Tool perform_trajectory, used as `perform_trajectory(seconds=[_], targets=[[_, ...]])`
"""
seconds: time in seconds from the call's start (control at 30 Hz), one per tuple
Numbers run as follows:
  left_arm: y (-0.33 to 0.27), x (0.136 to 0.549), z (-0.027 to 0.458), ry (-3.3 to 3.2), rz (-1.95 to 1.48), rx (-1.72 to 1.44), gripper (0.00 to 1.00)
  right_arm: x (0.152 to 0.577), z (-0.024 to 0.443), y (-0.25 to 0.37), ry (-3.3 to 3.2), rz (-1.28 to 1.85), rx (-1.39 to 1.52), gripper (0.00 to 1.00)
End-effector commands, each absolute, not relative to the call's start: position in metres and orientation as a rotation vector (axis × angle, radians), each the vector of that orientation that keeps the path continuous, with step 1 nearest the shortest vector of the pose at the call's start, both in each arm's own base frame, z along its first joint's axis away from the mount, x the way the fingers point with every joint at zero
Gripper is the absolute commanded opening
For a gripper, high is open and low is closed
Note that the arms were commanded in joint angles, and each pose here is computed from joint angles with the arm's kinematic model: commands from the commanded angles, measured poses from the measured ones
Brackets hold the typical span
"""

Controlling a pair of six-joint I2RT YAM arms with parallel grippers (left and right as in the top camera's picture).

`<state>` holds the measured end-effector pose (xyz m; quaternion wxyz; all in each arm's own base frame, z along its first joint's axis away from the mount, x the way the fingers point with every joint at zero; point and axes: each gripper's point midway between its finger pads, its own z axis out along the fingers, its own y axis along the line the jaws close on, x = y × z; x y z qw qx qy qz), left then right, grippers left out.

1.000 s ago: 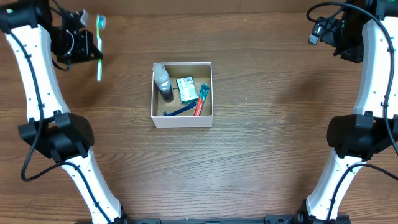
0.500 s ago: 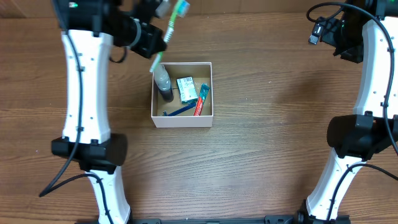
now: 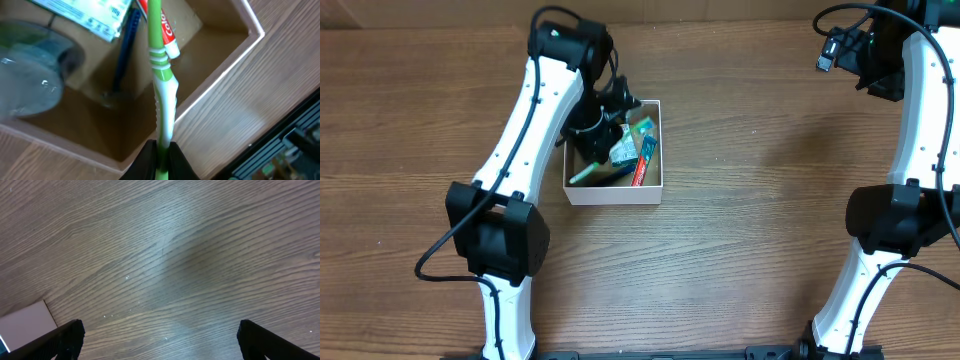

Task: Pack container
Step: 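Carry the toothbrush into the box and release it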

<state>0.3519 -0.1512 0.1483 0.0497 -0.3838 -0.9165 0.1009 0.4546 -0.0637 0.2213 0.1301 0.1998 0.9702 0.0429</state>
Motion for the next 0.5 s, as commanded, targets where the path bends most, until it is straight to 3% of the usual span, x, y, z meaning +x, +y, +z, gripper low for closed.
perform_trajectory(seconds=[0.0, 0.1, 0.23, 0.3, 0.33, 0.4, 0.47], targets=[[-0.155, 0.340, 0.138, -2.679, 0.372, -1.352, 0.14, 0.452, 0.235, -0.062, 2.788, 0.131, 0.560, 1.00], [-0.157, 0.338, 0.129, -2.633, 0.402, -1.429, 0.18, 0.452, 0.235, -0.062, 2.788, 0.131, 0.560, 1.00], [-0.158, 0.342, 0.119, -2.602, 0.405, -1.527, 0.08, 0.452, 0.235, -0.062, 2.788, 0.131, 0.560, 1.00], [-0.158, 0.345, 0.118, -2.614, 0.403, -1.532, 0.09, 0.452, 0.235, -0.062, 2.788, 0.131, 0.560, 1.00], [-0.159, 0.346, 0.118, -2.618, 0.403, -1.535, 0.15, 0.452, 0.235, -0.062, 2.788, 0.131, 0.560, 1.00], [-0.159, 0.347, 0.118, -2.637, 0.402, -1.505, 0.42, 0.452, 0.235, -0.062, 2.788, 0.131, 0.560, 1.00], [-0.164, 0.346, 0.121, -2.650, 0.443, -1.480, 0.45, 0.452, 0.235, -0.062, 2.788, 0.131, 0.560, 1.00]])
